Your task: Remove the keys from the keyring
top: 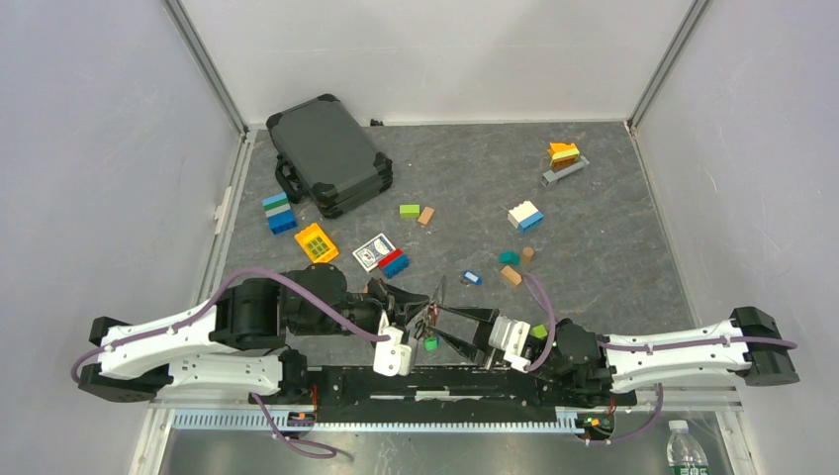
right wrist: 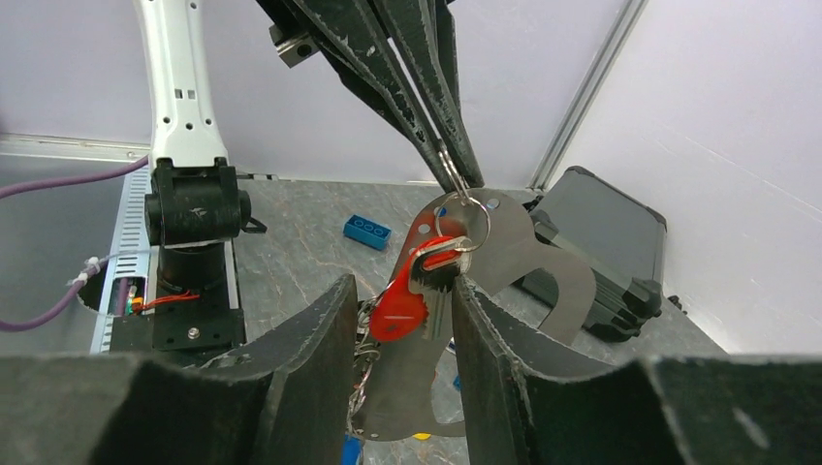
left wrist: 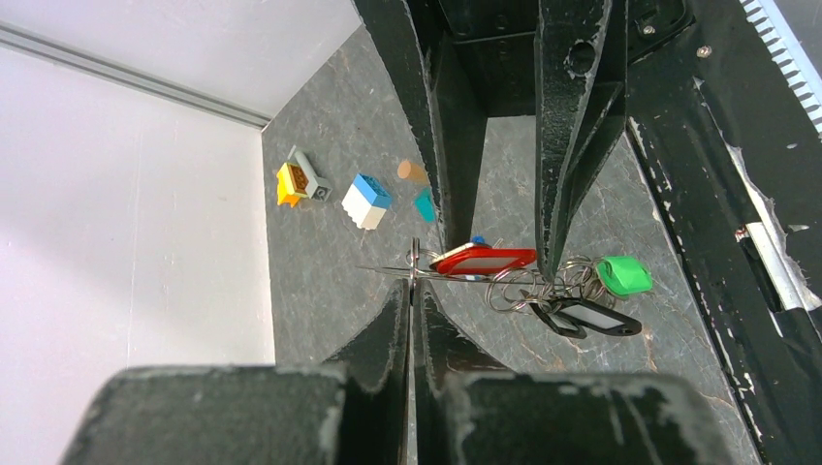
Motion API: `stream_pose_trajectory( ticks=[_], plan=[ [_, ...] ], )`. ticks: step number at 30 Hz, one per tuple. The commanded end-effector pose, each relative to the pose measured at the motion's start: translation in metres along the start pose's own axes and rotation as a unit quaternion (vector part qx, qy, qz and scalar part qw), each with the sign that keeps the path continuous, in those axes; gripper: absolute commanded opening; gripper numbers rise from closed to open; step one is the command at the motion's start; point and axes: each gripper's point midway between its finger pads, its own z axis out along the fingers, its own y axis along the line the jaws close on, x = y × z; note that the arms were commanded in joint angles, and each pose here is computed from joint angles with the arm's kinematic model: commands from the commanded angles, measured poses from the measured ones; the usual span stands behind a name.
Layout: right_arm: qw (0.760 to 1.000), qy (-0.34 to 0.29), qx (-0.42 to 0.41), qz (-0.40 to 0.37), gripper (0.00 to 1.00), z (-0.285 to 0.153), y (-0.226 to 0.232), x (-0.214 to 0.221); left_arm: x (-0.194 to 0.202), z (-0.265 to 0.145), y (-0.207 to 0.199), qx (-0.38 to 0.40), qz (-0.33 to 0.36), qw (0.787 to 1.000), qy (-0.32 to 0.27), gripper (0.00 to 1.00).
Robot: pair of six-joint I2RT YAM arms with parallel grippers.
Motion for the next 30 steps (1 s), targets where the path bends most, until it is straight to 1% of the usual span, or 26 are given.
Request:
stream_pose_trajectory(
  ticks=[1,5,13,18,23,26,30],
  plan=[
    [0.999,-0.030,0.031,0.024,0.45,0.006,-0.012,-0.022,-0.016,-0.004,0.018,-0.038,-0.019,0.999,-0.029,0.02],
    [0.998,-0.033,0.039,0.027,0.42,0.004,-0.016,-0.023,-0.015,-0.005,0.018,-0.038,-0.020,0.999,-0.027,0.02],
    [0.997,-0.047,0.047,0.032,0.42,0.001,-0.019,-0.027,-0.014,-0.003,0.016,-0.034,-0.018,0.999,-0.026,0.02],
    [0.997,-0.037,0.059,0.028,0.40,0.001,-0.023,-0.023,-0.015,-0.004,0.016,-0.034,-0.018,0.999,-0.028,0.02],
    [0.997,-0.029,0.063,0.024,0.37,0.002,-0.024,-0.020,-0.016,-0.004,0.017,-0.035,-0.018,0.999,-0.029,0.02],
    [0.998,-0.027,0.061,0.022,0.32,0.002,-0.023,-0.019,-0.016,-0.004,0.016,-0.034,-0.018,0.999,-0.029,0.02],
    [0.998,-0.025,0.062,0.022,0.29,0.002,-0.024,-0.019,-0.016,-0.004,0.017,-0.035,-0.018,0.999,-0.029,0.02]
  ],
)
